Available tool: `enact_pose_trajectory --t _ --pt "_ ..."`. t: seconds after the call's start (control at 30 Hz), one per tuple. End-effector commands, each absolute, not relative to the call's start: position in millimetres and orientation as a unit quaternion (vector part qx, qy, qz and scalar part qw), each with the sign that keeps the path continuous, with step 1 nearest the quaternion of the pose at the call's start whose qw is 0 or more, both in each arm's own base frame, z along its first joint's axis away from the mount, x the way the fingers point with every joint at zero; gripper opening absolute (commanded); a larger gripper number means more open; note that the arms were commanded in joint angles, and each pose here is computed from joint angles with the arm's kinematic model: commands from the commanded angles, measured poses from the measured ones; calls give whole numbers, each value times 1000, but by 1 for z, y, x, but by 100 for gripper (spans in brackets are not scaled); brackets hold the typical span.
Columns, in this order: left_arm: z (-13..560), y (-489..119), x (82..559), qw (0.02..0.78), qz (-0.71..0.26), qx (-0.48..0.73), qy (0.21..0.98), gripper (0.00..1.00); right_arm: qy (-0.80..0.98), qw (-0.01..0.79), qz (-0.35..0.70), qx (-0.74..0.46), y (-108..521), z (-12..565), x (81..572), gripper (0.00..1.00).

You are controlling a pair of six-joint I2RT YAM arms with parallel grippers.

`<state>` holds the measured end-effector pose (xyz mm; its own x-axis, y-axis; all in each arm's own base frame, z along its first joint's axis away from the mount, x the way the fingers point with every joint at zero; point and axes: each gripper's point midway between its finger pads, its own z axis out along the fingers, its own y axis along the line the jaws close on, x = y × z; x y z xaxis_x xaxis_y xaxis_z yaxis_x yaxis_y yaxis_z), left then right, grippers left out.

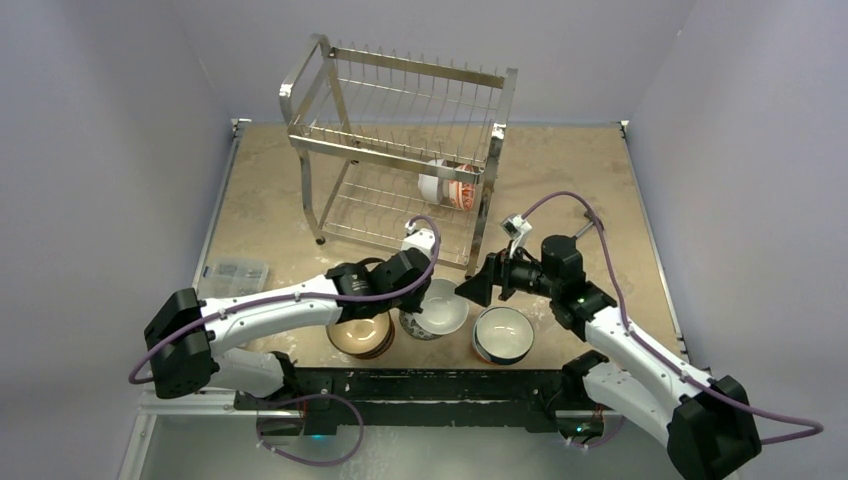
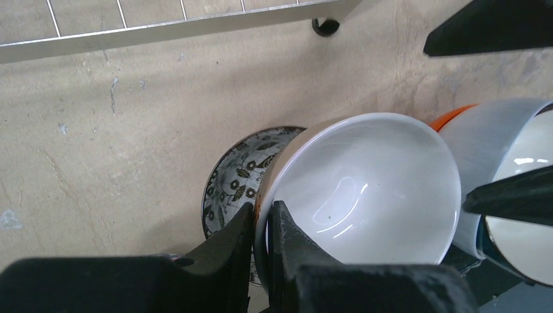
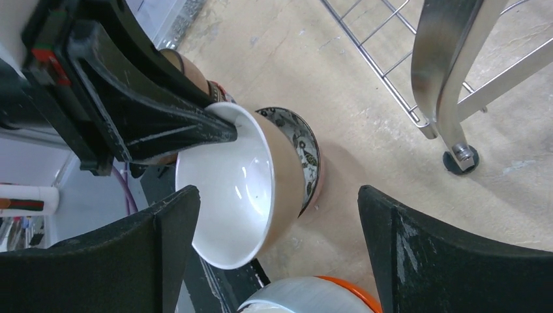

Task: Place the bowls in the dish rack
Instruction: Pick up the bowl from the center of the board.

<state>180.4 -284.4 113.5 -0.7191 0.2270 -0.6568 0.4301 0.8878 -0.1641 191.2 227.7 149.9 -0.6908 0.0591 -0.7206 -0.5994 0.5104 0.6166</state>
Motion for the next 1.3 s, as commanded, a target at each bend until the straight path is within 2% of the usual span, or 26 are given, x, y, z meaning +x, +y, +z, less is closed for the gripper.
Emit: enact_pose_trajectory --t 0.0,0.23,0.57,0.67,0.83,0.9,0.97,1.03,1.13,1.17,1.27 --pt "169 -310 201 381 -234 123 886 0 777 345 490 -194 236 153 186 91" --pt "184 -314 211 400 -242 112 877 0 774 342 495 -198 239 155 186 88" --pt "221 -323 221 442 -277 97 847 0 771 332 505 -199 242 153 185 76" --pt "222 -324 222 444 -275 99 847 0 770 334 505 -199 242 156 186 70" --pt "217 -322 222 441 -267 103 851 2 772 337 500 -201 242 156 189 51" --pt "215 -321 221 440 -266 103 852 11 774 337 497 -201 242 155 190 41" --pt "216 -320 221 440 -267 102 851 26 776 336 494 -202 242 153 191 28" --pt "217 -319 220 438 -270 103 851 37 778 336 491 -200 241 153 192 17" --pt "218 -317 220 437 -276 100 850 58 782 337 485 -200 240 152 194 3" --pt "218 -317 220 437 -280 98 849 64 783 338 483 -200 240 151 195 0" --pt "220 -315 220 434 -296 90 846 80 785 340 479 -199 239 151 196 0"
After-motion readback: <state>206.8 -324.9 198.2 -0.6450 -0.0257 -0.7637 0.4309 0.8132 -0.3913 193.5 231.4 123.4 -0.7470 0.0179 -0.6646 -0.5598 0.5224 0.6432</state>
